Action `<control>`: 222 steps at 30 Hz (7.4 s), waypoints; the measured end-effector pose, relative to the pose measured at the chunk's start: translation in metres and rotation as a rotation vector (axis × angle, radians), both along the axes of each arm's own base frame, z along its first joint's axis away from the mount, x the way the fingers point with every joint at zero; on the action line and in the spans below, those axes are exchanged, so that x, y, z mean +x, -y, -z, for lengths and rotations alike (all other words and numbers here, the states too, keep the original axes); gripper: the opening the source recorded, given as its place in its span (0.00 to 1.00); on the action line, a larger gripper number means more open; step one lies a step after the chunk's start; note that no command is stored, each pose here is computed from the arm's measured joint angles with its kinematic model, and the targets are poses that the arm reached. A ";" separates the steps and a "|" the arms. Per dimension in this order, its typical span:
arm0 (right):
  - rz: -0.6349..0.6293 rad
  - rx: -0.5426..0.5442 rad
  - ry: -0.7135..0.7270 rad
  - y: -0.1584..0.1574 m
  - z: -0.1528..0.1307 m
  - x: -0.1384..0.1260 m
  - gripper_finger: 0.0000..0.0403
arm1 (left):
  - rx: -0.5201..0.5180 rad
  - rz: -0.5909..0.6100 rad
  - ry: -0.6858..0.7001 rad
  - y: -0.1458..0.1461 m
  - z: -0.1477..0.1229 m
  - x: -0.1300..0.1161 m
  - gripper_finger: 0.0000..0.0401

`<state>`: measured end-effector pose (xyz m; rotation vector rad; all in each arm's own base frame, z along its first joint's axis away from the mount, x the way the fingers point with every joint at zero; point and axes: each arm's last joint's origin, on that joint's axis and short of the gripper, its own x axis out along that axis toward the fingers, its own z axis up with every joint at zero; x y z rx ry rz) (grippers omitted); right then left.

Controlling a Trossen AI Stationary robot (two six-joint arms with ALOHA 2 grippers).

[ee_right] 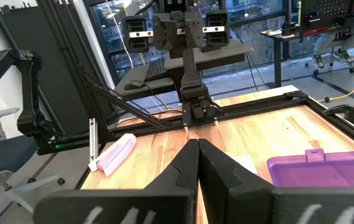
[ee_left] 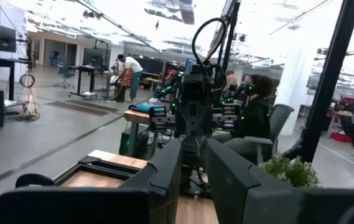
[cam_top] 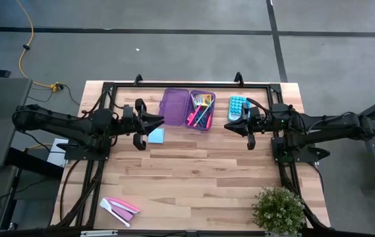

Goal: Pack school essentials
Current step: Put the blue sticky note into the purple supply box

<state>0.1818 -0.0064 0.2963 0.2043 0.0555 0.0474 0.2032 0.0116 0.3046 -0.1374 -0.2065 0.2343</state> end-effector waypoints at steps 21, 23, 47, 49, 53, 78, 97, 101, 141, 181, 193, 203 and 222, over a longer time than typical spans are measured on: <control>-0.003 -0.044 0.003 0.000 0.000 0.000 0.00 | 0.000 0.000 0.000 0.000 0.000 0.000 0.17; -0.003 -0.044 0.003 0.000 0.000 0.000 0.00 | -0.016 -0.005 0.002 0.000 -0.001 0.000 0.17; 0.030 -0.053 0.000 0.001 0.000 0.000 0.00 | -0.216 -0.135 -1.186 -0.016 0.087 0.010 0.51; 0.045 -0.054 0.000 0.001 0.000 0.000 0.00 | -0.165 -0.078 -1.268 -0.016 0.099 0.017 0.51; 0.047 -0.054 -0.003 0.001 0.000 0.000 0.00 | -0.058 0.006 -1.420 -0.016 0.124 0.028 0.51; 0.041 -0.043 -0.014 0.001 0.001 0.000 0.00 | 0.014 0.042 -1.617 -0.036 0.174 0.045 0.43; 0.042 -0.042 -0.014 0.001 0.002 0.000 0.00 | 0.033 0.011 -1.601 -0.036 0.172 0.045 0.01; 0.042 -0.042 -0.014 0.001 0.001 0.000 0.00 | 0.028 0.018 -1.580 -0.035 0.166 0.045 0.00; 0.042 -0.042 -0.023 0.001 0.002 0.000 0.00 | -0.369 -0.216 -1.297 -0.063 0.155 0.069 0.00; 0.038 -0.021 -0.061 0.001 0.006 0.000 0.00 | -0.342 -0.345 -1.119 -0.017 0.145 0.071 0.00; 0.038 -0.017 -0.071 0.001 0.007 0.000 0.00 | -0.369 -0.357 -1.119 -0.066 0.167 0.080 0.00; 0.040 0.004 -0.077 0.001 0.007 -0.001 0.00 | -0.405 -0.319 -1.307 -0.061 0.182 0.069 0.00; 0.040 0.002 -0.106 0.001 0.010 -0.001 0.00 | -0.397 -0.371 -1.643 -0.007 0.172 0.032 0.00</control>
